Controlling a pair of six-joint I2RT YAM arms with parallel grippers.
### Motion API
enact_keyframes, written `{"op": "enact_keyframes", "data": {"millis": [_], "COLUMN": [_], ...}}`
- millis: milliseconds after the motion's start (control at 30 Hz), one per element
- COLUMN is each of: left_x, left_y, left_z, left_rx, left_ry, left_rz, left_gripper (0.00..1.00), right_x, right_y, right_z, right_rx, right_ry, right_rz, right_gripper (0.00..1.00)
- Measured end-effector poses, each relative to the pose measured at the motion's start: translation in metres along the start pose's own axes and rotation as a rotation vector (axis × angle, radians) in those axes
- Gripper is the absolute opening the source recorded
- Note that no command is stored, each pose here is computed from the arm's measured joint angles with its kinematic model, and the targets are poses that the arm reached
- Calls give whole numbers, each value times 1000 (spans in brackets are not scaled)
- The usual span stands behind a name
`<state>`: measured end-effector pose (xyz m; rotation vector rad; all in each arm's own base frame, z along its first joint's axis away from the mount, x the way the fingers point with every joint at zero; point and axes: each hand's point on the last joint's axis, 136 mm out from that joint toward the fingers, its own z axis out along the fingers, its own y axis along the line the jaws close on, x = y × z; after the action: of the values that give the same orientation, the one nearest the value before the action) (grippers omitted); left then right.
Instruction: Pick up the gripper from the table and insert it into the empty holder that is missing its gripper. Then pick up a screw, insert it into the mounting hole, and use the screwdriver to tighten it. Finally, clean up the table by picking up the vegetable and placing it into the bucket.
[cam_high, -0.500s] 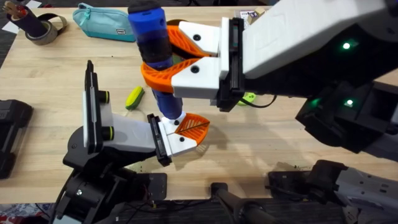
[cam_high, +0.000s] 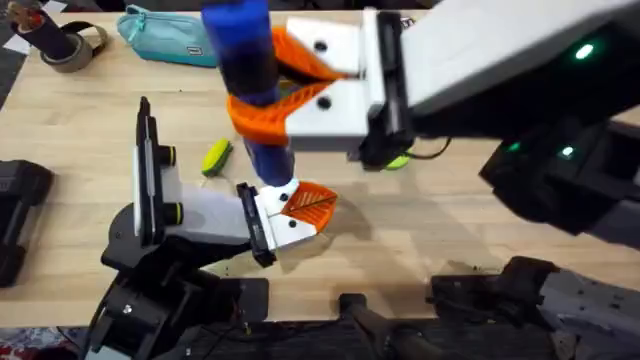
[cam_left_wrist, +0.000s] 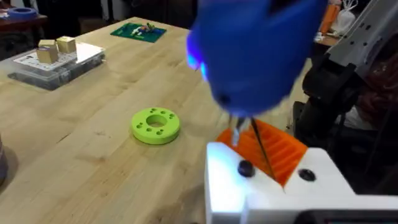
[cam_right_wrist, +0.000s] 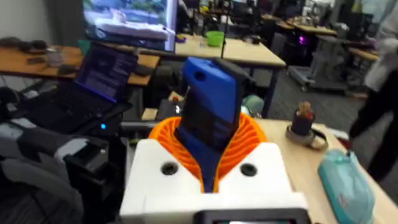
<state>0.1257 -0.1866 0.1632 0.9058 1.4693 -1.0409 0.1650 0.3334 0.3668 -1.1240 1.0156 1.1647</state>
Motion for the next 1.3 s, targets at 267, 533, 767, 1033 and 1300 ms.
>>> {"op": "enact_keyframes", "data": {"millis": [267, 533, 767, 1033, 1300], "left_x": [0, 0, 0, 0, 0], "left_y": [0, 0, 0, 0, 0], "left_z": [0, 0, 0, 0, 0], "left_rx": [0, 0, 0, 0, 0], "left_ry": [0, 0, 0, 0, 0], "left_rz": [0, 0, 0, 0, 0], "left_gripper": [13, 13, 13, 13, 13], "right_x": [-50, -63, -61, -59, -56], "right_y": [-6, -3, 1, 11, 18], "right_z": [-8, -10, -11, -12, -11], "right_rx": [-64, -100, -128, -187, -214], "right_ry": [-67, -78, -71, -60, -62], "right_rz": [-17, 12, 19, 10, -28], "right_gripper": [63, 62, 64, 64, 62]}}
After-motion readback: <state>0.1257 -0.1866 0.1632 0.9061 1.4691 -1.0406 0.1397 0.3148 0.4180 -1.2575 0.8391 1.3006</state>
